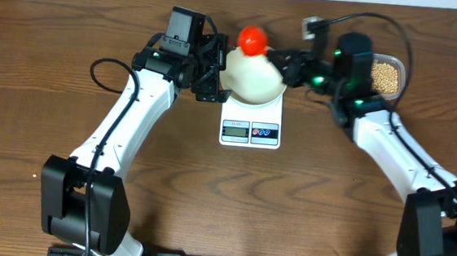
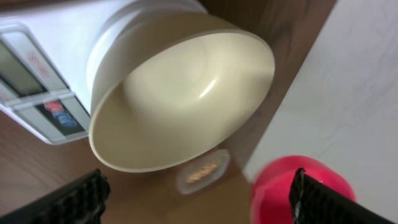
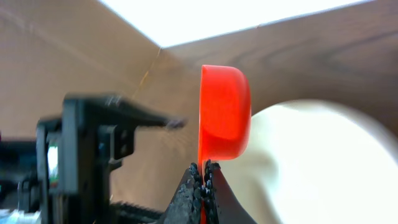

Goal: Scoop item into bowl and weigh 50g on scale

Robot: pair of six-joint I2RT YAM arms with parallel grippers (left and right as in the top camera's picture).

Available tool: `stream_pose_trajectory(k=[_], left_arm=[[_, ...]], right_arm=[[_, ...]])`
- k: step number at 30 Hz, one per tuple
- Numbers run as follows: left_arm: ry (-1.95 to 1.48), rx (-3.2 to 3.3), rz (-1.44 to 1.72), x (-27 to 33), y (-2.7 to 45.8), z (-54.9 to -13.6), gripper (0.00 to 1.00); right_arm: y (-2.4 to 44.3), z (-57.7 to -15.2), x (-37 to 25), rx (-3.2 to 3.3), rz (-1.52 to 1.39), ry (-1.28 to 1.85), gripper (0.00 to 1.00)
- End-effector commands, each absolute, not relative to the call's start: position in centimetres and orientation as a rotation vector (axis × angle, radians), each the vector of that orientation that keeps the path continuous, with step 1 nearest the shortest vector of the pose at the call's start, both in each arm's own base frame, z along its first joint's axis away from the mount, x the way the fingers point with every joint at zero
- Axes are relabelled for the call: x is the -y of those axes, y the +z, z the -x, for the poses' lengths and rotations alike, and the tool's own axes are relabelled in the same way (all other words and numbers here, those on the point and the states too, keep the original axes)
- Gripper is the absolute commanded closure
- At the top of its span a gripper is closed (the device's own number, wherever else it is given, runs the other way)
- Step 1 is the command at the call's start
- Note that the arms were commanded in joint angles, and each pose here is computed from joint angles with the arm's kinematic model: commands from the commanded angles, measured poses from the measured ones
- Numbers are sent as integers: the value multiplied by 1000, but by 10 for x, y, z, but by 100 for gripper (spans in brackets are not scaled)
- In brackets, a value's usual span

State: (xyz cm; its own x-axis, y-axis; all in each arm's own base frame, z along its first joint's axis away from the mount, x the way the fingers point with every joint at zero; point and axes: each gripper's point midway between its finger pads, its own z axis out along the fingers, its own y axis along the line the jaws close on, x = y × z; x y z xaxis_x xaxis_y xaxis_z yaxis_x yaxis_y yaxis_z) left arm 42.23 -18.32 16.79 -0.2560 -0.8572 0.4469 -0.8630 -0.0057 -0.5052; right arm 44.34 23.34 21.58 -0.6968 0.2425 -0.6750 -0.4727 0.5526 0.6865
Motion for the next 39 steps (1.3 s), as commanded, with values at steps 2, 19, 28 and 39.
stream_pose_trajectory(k=[2,19,28,39], left_arm=[[1167,2636,-1596,170,170,-429,7],[1026,3602,-173,149,204,-440,11],[799,3723,171,155,236,-400,11],[600,3517,520,211,162,-331,66]], right_arm=[[242,-463,-190,-1948,101,1178,99],[278,-441,-79,-1965,-48,1017,99],[271,-424,-29,-2021,-159,922,99],[254,-420,-13,-2078,-209,853,99]])
